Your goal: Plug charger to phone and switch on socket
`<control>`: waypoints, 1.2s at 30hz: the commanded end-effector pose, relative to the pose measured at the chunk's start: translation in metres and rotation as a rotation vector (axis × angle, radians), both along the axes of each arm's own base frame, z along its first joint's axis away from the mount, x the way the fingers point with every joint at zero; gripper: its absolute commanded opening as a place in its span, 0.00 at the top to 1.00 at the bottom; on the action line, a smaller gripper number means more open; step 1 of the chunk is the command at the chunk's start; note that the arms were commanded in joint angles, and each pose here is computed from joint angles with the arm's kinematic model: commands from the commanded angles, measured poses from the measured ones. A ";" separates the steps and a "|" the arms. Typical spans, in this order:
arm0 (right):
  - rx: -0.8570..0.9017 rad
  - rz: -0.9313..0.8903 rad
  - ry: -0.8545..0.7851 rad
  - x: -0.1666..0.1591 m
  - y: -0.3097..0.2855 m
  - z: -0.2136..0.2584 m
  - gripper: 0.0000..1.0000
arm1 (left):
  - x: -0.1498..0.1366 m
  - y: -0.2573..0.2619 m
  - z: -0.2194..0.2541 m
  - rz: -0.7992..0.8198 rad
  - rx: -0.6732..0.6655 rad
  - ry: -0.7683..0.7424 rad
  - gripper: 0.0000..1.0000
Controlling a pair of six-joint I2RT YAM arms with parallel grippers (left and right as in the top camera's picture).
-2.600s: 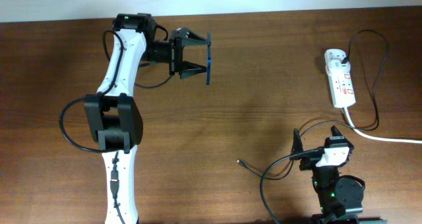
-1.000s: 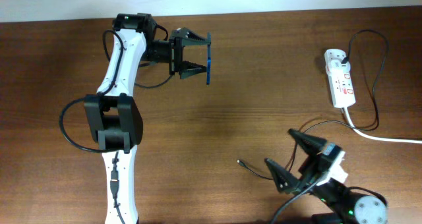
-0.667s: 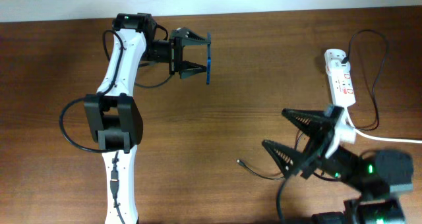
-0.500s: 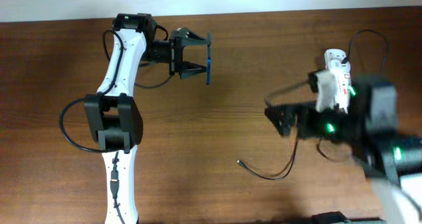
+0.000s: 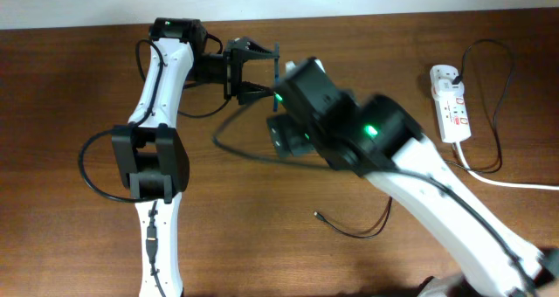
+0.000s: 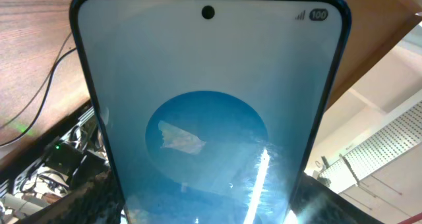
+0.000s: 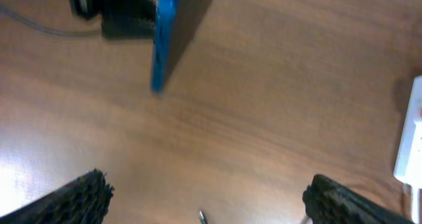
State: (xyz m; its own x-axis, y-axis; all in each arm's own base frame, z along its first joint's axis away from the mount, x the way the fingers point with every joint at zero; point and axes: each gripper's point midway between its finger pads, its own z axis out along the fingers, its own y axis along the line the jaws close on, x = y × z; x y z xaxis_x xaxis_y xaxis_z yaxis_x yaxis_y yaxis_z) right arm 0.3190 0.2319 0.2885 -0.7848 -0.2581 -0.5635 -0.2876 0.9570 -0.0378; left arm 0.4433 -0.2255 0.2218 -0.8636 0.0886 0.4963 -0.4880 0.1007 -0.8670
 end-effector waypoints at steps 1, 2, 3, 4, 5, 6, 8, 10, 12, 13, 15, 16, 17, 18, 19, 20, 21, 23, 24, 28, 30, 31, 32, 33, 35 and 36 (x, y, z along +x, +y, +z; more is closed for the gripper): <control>0.060 -0.039 0.001 0.026 0.029 0.005 0.02 | 0.003 0.001 0.014 0.013 -0.051 -0.026 0.27; 0.073 -0.050 -0.004 0.033 0.035 0.005 0.02 | 0.003 0.001 0.014 0.013 -0.051 -0.027 0.27; 0.099 -0.077 -0.009 0.039 0.040 0.003 0.02 | 0.003 0.001 0.014 0.013 -0.051 -0.026 0.27; 0.122 -0.106 -0.013 0.044 0.044 0.000 0.02 | 0.003 0.001 0.014 0.013 -0.051 -0.026 0.27; 0.145 -0.126 -0.022 0.050 0.049 -0.001 0.02 | 0.003 0.001 0.014 0.013 -0.051 -0.026 0.27; 0.161 -0.129 -0.033 0.056 0.056 -0.003 0.01 | 0.003 0.001 0.014 0.013 -0.051 -0.026 0.27; 0.151 -0.181 -0.048 0.063 0.052 -0.008 0.00 | 0.002 0.001 0.014 0.013 -0.049 -0.010 0.26; 0.143 -0.235 -0.061 0.070 0.050 -0.014 0.24 | 0.002 0.001 0.014 0.013 -0.048 -0.009 0.27; 0.109 -0.257 -0.080 0.075 0.045 -0.019 0.30 | 0.002 0.001 0.014 0.014 -0.047 0.000 0.27; 0.108 -0.258 -0.082 0.075 0.045 -0.018 0.32 | 0.002 0.001 0.014 0.014 -0.046 0.012 0.27; 0.108 -0.260 -0.086 0.076 0.045 -0.018 0.40 | 0.002 0.002 0.014 0.014 -0.045 0.023 0.26; 0.104 -0.260 -0.084 0.076 0.045 -0.019 0.50 | 0.002 0.001 0.014 0.014 -0.043 0.034 0.26; 0.097 -0.260 -0.077 0.077 0.046 -0.024 0.53 | 0.002 0.002 0.014 0.015 -0.043 0.037 0.26; 0.089 -0.260 -0.072 0.078 0.047 -0.028 0.53 | 0.002 0.002 0.014 0.015 -0.043 0.037 0.26; 0.083 -0.260 -0.067 0.079 0.048 -0.031 0.53 | 0.002 0.001 0.014 0.014 -0.043 0.037 0.26; 0.078 -0.262 -0.067 0.080 0.048 -0.033 0.55 | 0.002 0.002 0.014 0.015 -0.043 0.037 0.26; 0.070 -0.270 -0.078 0.081 0.045 -0.032 0.58 | 0.002 0.002 0.014 0.015 -0.043 0.037 0.26; 0.052 -0.284 -0.098 0.083 0.041 -0.030 0.63 | 0.002 0.002 0.014 0.015 -0.041 0.052 0.26; 0.052 -0.285 -0.099 0.083 0.041 -0.030 0.65 | 0.002 0.002 0.014 0.015 -0.041 0.052 0.26; 0.059 -0.286 -0.105 0.085 0.042 -0.029 0.70 | 0.002 0.002 0.014 0.015 -0.041 0.053 0.25; 0.065 -0.286 -0.110 0.086 0.043 -0.028 0.72 | 0.002 0.002 0.014 0.015 -0.040 0.060 0.25; 0.069 -0.286 -0.114 0.087 0.044 -0.027 0.72 | 0.002 0.001 0.014 0.015 -0.040 0.060 0.25; 0.072 -0.286 -0.115 0.087 0.044 -0.027 0.75 | 0.002 0.002 0.014 0.015 -0.040 0.060 0.25; 0.071 -0.286 -0.114 0.087 0.044 -0.027 0.76 | 0.002 0.002 0.014 0.015 -0.040 0.065 0.25; 0.070 -0.286 -0.113 0.087 0.044 -0.027 0.76 | 0.002 0.002 0.014 0.016 -0.036 0.090 0.25; 0.072 -0.289 -0.113 0.086 0.044 -0.027 0.80 | 0.002 0.002 0.014 0.016 -0.036 0.090 0.25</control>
